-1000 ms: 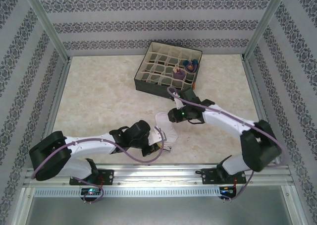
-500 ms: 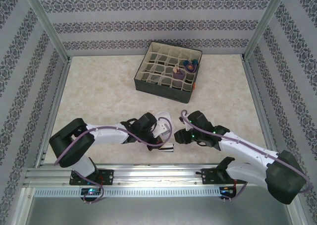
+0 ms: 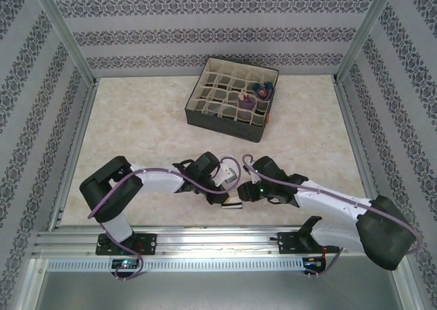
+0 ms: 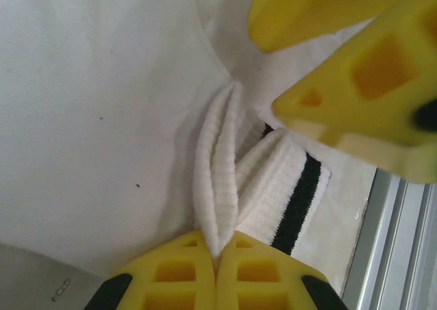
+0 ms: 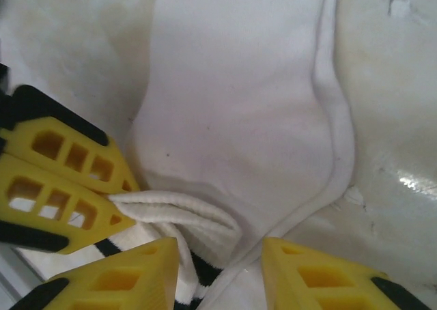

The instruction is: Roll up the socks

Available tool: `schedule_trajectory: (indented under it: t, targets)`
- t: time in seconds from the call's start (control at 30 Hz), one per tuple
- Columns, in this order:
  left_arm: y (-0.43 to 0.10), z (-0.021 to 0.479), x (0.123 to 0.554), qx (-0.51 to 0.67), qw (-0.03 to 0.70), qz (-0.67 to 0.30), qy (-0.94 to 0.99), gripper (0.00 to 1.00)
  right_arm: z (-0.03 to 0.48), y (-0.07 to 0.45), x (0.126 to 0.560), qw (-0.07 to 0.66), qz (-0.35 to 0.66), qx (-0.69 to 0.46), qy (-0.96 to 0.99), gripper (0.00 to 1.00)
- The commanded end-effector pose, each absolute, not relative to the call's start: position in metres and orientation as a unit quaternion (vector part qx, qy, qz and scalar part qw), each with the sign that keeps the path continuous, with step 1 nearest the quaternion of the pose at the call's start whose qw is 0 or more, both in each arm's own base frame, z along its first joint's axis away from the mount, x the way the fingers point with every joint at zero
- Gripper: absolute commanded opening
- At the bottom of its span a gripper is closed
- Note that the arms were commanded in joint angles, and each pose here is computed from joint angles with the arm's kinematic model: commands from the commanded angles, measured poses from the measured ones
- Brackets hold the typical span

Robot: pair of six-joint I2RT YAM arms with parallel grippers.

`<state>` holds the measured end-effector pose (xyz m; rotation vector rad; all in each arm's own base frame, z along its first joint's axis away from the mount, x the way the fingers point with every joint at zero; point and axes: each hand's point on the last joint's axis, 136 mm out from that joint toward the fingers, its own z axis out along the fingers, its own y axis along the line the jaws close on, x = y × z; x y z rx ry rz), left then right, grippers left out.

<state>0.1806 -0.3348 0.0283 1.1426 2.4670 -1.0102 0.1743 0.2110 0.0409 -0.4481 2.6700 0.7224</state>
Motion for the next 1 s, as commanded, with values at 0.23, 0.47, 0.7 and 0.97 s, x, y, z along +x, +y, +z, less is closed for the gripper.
schedule_trajectory:
  t: [0.23,0.47,0.7,0.97]
  targets:
    - [-0.322,0.014,0.180,0.394,0.105,-0.316,0.857,0.23,0.003,0.205,0.173,0.125,0.167,-0.149,0.967,0.36]
    - [-0.316,0.037,0.187,0.434,0.158,-0.299,0.835,0.29,-0.013,0.190,0.172,0.100,0.113,-0.127,0.980,0.34]
    - [-0.309,0.079,0.180,0.524,0.315,-0.309,0.728,0.26,-0.018,0.188,0.171,0.091,0.102,-0.132,0.982,0.33]
    - [-0.313,0.075,0.160,0.649,0.414,-0.200,0.606,0.24,-0.023,0.189,0.171,0.077,0.095,-0.131,0.984,0.32]
